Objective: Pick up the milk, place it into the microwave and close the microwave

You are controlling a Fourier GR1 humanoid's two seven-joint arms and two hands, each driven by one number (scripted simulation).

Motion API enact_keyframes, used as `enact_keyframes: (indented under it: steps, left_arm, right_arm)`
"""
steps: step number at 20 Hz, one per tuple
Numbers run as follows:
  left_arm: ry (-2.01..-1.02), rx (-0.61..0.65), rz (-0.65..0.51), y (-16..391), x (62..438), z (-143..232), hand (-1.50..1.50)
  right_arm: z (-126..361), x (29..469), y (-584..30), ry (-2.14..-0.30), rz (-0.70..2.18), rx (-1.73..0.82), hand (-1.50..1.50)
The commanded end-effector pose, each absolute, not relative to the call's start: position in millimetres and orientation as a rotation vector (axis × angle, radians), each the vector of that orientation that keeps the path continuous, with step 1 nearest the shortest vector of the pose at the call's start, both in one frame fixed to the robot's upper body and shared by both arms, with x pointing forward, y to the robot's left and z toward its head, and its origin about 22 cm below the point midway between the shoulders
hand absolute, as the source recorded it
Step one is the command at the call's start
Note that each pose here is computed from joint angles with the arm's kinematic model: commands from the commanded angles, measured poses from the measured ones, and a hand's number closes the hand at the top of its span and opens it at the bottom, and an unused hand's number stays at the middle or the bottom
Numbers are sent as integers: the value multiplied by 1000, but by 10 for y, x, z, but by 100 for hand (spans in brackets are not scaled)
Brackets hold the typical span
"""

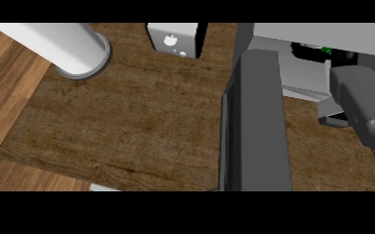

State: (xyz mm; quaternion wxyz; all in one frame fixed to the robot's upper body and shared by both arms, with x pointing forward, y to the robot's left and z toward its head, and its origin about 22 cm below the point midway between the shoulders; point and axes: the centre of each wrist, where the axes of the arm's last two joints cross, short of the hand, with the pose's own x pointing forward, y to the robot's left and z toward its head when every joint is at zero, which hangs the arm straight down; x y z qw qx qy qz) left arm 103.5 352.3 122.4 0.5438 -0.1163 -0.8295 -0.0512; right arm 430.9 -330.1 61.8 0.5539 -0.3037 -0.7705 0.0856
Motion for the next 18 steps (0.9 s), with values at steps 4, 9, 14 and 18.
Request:
enact_keyframes:
  steps: [4, 9, 14, 18]
  left_arm:
    - [-1963, -267, -154, 3538, 1097, 1246, -150]
    - [-1950, -261, -136, 3549, 1121, 1210, -150]
    - [-1945, -252, -186, 3557, 1148, 1253, -150]
    - [-1942, -256, -191, 3541, 1226, 1244, -150]
  right_arm:
    - [653, 4321, -3309, -1819, 200, -720, 150]
    - [795, 4463, -3012, -1929, 143, -586, -150]
    - [716, 4484, -2795, -1823, 331, -545, -150]
    - [771, 4561, -2461, -1797, 363, -550, -150]
